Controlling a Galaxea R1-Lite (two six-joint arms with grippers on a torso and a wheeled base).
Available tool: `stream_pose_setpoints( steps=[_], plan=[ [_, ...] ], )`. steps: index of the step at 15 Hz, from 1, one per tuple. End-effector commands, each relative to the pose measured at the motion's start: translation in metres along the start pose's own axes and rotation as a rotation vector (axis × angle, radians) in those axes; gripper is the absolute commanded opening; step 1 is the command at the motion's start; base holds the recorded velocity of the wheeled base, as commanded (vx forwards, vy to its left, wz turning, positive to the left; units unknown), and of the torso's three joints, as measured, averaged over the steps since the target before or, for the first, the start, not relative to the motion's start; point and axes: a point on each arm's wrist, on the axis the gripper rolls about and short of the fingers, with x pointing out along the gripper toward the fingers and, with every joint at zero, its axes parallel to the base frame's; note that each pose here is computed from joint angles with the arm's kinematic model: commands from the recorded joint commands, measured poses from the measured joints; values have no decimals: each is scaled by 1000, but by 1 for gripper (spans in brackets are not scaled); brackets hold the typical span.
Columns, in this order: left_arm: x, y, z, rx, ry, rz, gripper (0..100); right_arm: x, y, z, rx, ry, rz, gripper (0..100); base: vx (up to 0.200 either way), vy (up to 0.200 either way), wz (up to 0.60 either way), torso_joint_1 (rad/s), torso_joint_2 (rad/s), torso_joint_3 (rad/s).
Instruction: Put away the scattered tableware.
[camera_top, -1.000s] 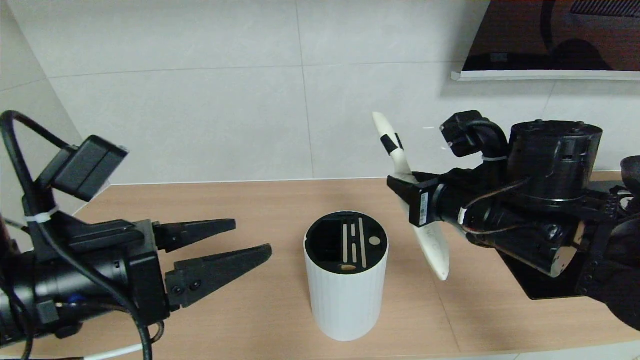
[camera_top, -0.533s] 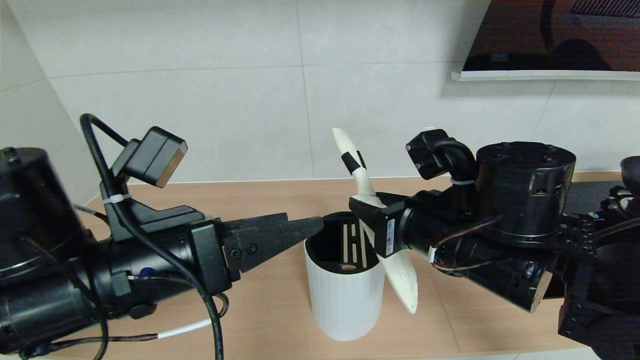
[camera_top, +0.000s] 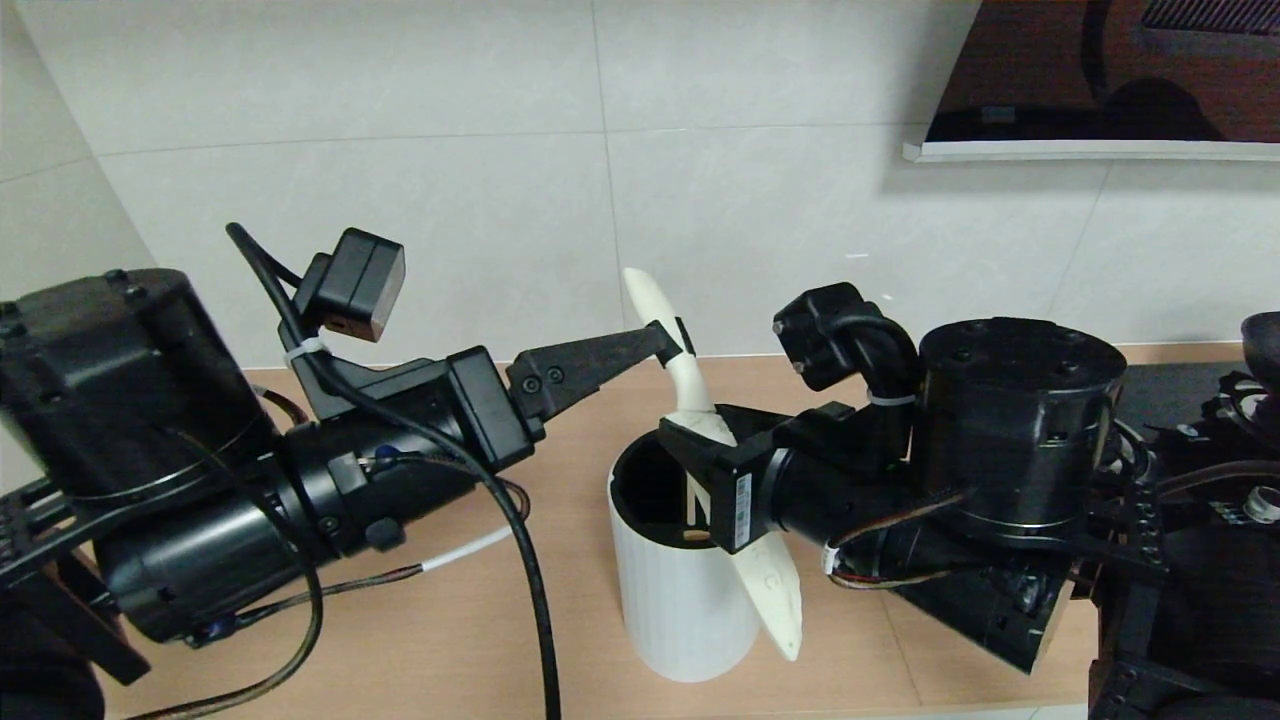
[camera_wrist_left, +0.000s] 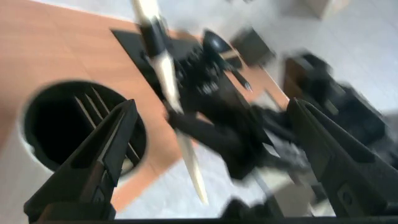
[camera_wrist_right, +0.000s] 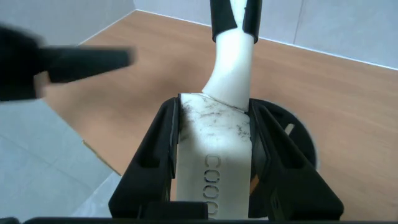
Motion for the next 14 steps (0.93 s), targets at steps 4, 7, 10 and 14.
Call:
stream_pose_setpoints(
  steps=[4,7,10,14],
  plan=[
    [15,14,-9,-9,14,39,100,-4,11,-4,-3,13,35,0,0,0,0,0,0,0],
    [20,16,-14,-12,20,42,100,-7,15,-4,-4,13,49,0,0,0,0,0,0,0],
    [30,19,-23,-6,0,32,100,-9,19,-7,-7,23,64,0,0,0,0,0,0,0],
    [32,20,-24,-8,-6,29,100,-11,23,-10,-11,33,80,0,0,0,0,0,0,0]
  ],
)
